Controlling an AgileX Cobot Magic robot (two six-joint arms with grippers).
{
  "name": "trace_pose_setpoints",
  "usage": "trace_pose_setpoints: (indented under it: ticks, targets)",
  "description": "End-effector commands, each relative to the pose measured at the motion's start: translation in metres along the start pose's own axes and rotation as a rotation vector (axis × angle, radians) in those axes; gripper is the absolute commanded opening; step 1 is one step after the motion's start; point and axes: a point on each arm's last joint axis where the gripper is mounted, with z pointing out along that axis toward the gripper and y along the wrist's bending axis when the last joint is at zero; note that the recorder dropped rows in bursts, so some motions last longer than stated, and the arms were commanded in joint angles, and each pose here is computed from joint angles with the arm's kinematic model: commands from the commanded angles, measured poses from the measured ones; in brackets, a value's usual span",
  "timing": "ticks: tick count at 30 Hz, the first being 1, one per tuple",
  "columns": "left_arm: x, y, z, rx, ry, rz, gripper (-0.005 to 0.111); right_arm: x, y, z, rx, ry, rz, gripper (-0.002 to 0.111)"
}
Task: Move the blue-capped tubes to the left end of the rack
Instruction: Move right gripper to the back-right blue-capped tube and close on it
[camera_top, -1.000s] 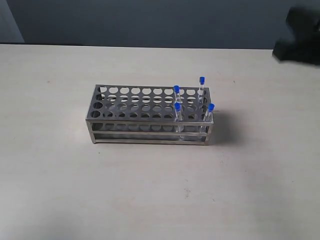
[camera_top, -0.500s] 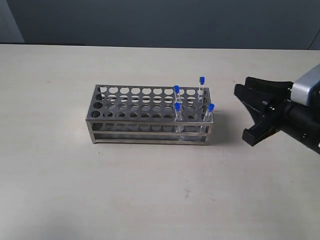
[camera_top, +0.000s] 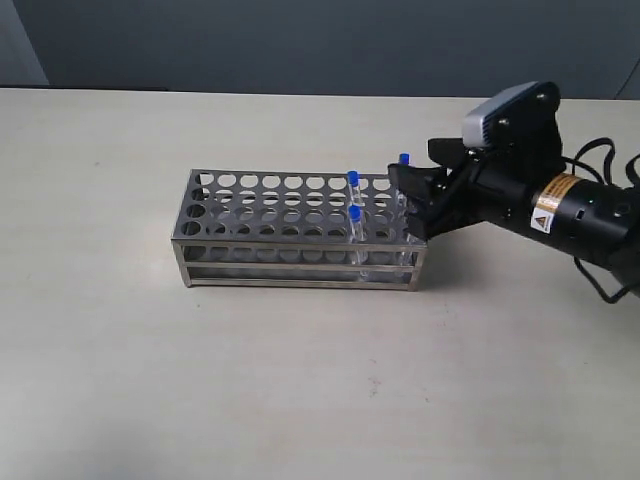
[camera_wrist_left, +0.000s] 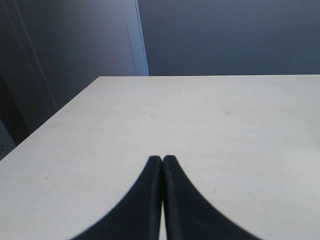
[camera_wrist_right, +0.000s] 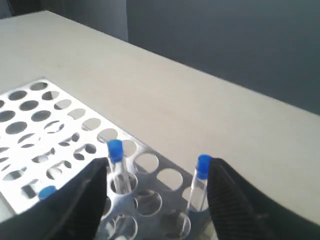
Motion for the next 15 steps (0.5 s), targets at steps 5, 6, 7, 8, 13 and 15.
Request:
trace_pose_setpoints:
  ticks: [5,6,7,8,13,15]
  targets:
    - [0.000,0.000,0.000,-0.001,-0.010,-0.006,0.000,0.042,-0.005,0.023,0.010,0.115,0.079,0.057]
    - [0.000,0.000,0.000,-0.001,-0.010,-0.006,0.000,0.045,-0.004,0.024,0.005,0.112,0.085,0.057]
    - [0.000,0.000,0.000,-0.001,-0.010,-0.006,0.000,0.046,-0.004,0.025,0.001,0.107,0.087,0.055]
    - [0.000,0.000,0.000,-0.001,-0.010,-0.006,0.000,0.047,-0.004,0.025,0.000,0.107,0.089,0.047]
    - [0.000,0.000,0.000,-0.001,-0.010,-0.006,0.000,0.047,-0.004,0.025,-0.004,0.108,0.108,0.005]
    - [0.000,0.000,0.000,-0.001,-0.010,-0.006,0.000,0.047,-0.002,0.025,-0.017,0.111,0.099,0.000]
